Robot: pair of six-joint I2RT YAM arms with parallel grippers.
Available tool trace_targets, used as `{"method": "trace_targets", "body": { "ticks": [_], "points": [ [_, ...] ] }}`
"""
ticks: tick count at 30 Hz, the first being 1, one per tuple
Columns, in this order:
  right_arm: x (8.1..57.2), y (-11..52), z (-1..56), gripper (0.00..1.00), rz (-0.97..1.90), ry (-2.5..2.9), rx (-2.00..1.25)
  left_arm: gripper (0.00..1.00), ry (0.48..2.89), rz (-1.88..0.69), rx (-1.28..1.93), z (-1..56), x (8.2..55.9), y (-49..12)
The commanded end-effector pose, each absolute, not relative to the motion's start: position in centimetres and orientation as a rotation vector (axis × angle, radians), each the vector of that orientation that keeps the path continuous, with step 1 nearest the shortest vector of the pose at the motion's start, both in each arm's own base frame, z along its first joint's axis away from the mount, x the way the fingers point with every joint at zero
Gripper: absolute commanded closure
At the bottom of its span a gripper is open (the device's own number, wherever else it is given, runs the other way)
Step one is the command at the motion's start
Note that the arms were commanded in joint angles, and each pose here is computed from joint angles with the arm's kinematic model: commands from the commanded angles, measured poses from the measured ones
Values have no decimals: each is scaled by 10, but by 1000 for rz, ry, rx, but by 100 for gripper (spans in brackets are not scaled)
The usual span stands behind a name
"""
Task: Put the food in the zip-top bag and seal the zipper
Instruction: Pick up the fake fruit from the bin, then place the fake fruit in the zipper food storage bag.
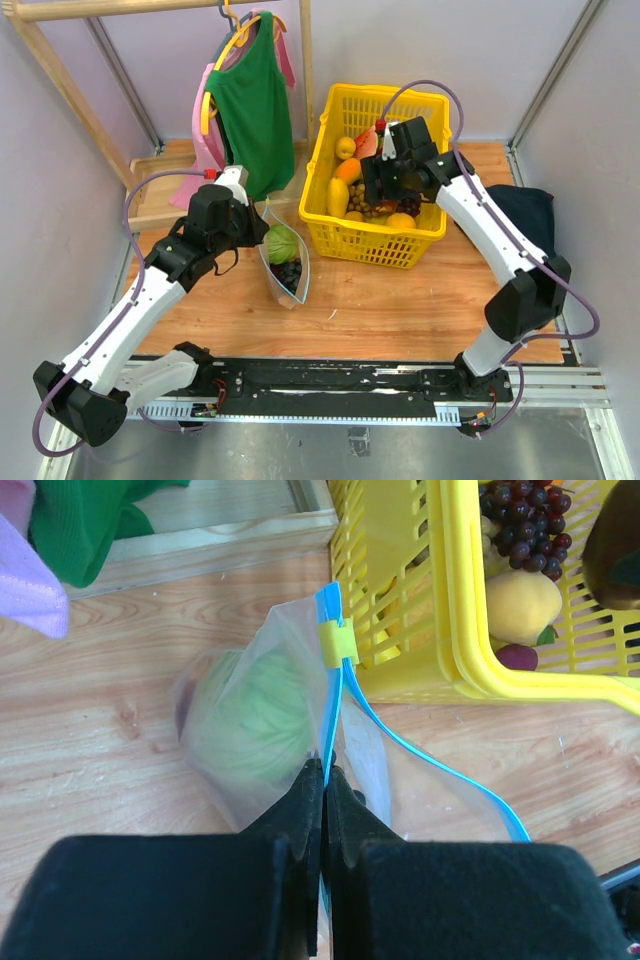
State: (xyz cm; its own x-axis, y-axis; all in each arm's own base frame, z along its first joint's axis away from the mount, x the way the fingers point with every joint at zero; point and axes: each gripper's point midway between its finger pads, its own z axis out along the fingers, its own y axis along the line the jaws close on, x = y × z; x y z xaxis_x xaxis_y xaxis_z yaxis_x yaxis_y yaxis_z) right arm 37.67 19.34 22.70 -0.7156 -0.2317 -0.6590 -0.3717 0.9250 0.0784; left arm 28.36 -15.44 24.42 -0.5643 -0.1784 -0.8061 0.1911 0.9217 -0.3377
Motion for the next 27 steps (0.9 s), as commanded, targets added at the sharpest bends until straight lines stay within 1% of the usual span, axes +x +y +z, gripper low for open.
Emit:
{"method": "trace_targets", "body": {
  "ticks": [1,8,14,19,27],
  "points": [
    [374,195,258,51,288,2276,-379,100,2049,-522,9,260,288,-156],
    [355,214,315,53,382,2058,-428,100,2049,-527,14,260,288,-157],
    [324,253,350,53,470,1871,-604,100,2052,-531,15,259,288,-158],
    [291,296,362,52,559,1742,-793,100,2050,-535,15,259,288,-158],
    [245,353,352,51,708,1601,-1024,100,2048,-546,19,260,287,-159]
  ]
}}
